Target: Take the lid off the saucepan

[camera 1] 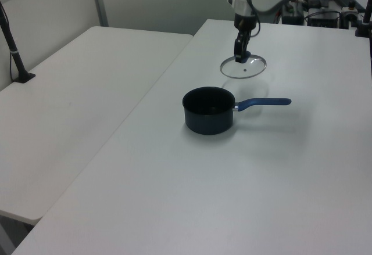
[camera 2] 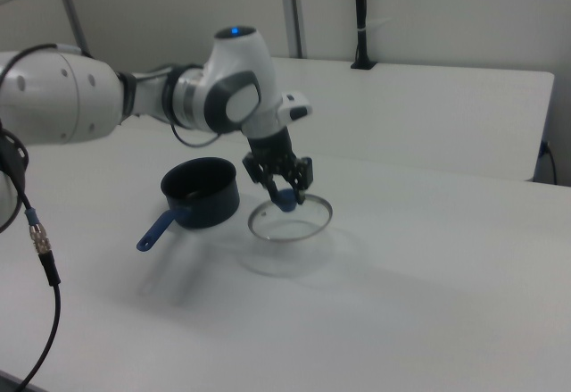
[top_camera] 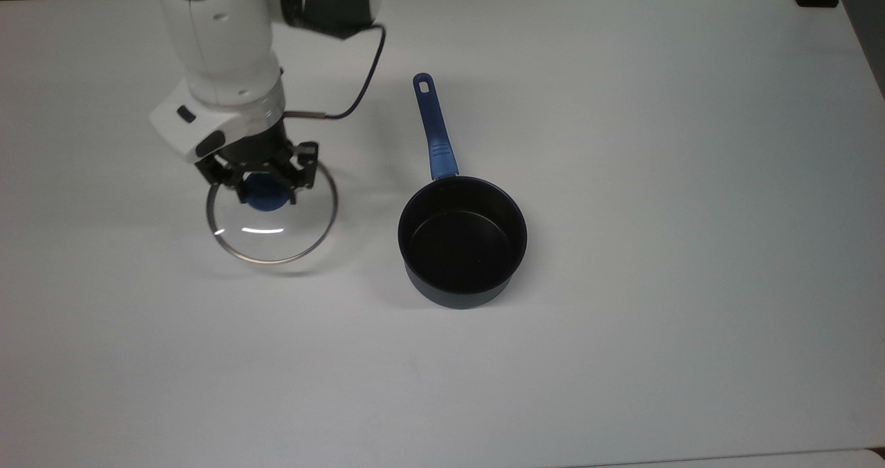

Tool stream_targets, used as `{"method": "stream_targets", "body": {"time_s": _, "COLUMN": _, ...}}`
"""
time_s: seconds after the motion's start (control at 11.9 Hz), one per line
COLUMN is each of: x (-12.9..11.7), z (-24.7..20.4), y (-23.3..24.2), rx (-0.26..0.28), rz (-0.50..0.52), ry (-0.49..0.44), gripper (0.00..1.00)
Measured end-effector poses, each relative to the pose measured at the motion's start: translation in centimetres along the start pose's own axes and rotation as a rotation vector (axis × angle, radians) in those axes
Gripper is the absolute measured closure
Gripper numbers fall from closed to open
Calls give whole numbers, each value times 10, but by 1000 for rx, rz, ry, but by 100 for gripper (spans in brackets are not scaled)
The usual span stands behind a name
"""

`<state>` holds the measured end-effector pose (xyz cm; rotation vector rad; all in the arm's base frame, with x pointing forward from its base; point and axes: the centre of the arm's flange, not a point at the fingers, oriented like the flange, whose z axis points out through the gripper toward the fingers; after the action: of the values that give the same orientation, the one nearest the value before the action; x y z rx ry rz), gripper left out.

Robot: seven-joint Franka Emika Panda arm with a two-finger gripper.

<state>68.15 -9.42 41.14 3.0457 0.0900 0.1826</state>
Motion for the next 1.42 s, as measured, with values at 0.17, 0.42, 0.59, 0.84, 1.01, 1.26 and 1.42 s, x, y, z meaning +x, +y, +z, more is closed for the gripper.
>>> {"method": "stream_targets", "body": {"time_s": 0.17, "x": -2, "z": 35, "y": -3, "rx": -17, "rz": -17, "ry": 1, "gripper": 39}}
{"method": "stream_targets", "body": {"time_s": 0.42, "x": -1, "z": 62, "y": 1, "rx": -23, "rz": -13, "ry": 12, "gripper": 39}}
{"method": "stream_targets", "body": {"time_s": 0.59, "x": -2, "z": 64, "y": 6, "rx": -25, "rz": -7, "ry": 11, "gripper": 36}}
{"method": "stream_targets", "body": {"time_s": 0.84, "x": -1, "z": 46, "y": 5, "rx": -23, "rz": -7, "ry": 7, "gripper": 0}}
{"method": "stream_targets", "body": {"time_s": 1.01, "x": -2, "z": -15, "y": -20, "rx": -10, "rz": 15, "ry": -12, "gripper": 0}}
{"method": "stream_targets", "body": {"time_s": 1.26, "x": -35, "z": -124, "y": -86, "rx": 12, "rz": 39, "ry": -98, "gripper": 0}}
{"method": "stream_targets", "body": {"time_s": 1.42, "x": -55, "z": -164, "y": -110, "rx": 15, "rz": 89, "ry": -108, "gripper": 0}}
